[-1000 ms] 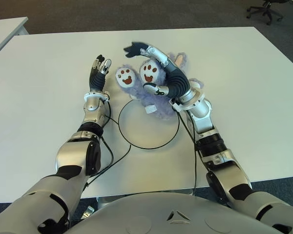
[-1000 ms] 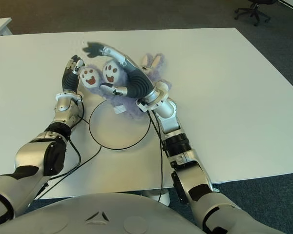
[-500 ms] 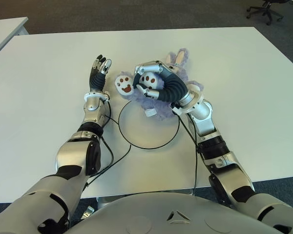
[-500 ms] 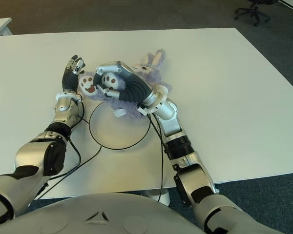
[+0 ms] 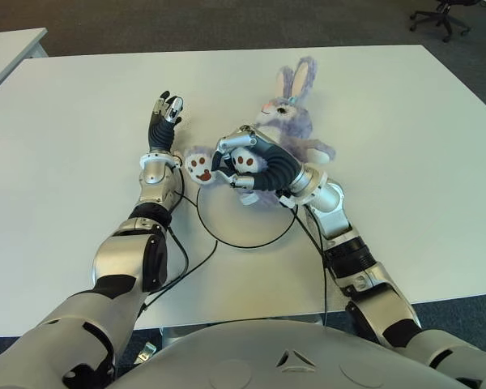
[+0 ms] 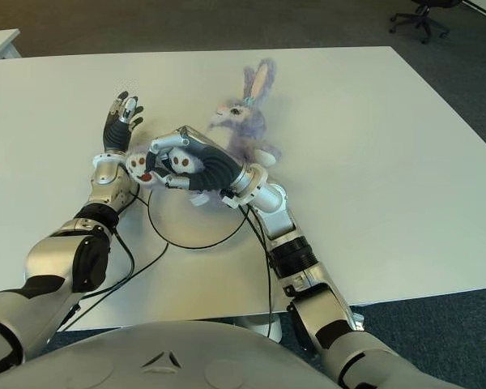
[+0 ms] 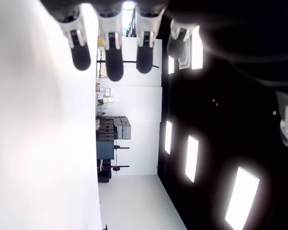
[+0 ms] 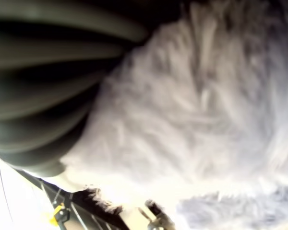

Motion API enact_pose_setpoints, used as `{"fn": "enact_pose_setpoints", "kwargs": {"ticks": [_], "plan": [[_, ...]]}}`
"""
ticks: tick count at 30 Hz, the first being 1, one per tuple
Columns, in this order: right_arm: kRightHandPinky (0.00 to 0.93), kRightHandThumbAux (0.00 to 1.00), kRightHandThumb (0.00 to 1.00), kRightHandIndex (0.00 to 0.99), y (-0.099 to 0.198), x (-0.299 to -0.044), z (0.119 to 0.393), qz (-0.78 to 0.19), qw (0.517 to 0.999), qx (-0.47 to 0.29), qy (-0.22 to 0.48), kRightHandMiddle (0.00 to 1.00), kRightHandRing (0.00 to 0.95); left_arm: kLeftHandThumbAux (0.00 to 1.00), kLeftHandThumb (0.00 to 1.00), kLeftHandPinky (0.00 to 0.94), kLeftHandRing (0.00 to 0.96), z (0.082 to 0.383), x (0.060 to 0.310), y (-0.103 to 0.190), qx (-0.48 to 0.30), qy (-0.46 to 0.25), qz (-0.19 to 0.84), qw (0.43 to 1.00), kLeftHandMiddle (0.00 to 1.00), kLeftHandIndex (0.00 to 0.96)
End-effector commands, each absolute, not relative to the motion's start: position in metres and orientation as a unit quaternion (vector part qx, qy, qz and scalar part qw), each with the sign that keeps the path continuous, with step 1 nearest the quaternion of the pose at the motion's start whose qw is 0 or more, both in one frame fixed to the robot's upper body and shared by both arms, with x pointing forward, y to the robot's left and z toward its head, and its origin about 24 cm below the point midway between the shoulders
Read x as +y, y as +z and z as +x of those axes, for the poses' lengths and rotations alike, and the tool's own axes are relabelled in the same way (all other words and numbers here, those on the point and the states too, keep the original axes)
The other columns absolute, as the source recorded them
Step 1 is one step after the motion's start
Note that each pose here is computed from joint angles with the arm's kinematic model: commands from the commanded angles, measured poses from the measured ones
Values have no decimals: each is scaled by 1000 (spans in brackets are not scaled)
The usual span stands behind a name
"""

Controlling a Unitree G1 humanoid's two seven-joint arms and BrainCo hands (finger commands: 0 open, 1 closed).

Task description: Put the doll into the plate.

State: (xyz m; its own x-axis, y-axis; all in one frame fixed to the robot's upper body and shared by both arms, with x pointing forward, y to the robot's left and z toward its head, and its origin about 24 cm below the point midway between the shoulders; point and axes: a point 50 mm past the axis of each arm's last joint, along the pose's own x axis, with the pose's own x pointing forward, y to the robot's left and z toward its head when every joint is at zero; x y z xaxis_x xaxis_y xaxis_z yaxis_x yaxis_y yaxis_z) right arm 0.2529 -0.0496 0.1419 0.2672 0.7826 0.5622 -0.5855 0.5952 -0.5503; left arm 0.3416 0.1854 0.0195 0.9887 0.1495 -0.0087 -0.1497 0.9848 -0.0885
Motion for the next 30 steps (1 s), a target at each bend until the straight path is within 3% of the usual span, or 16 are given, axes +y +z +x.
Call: {"fn": "enact_pose_setpoints", "kwargs": {"ticks": [1,30], "plan": [[814,744,566,678,131,-50,251,-121,790,-401,448,818,810,373,0,83,144,307,182,-34,120,84,-50,988,135,0],[812,750,558,655,106,-44,240,-127,782,-359,493,807,803,384,0,101,174,309,178,-34,124,99,-57,986,177,23]]}}
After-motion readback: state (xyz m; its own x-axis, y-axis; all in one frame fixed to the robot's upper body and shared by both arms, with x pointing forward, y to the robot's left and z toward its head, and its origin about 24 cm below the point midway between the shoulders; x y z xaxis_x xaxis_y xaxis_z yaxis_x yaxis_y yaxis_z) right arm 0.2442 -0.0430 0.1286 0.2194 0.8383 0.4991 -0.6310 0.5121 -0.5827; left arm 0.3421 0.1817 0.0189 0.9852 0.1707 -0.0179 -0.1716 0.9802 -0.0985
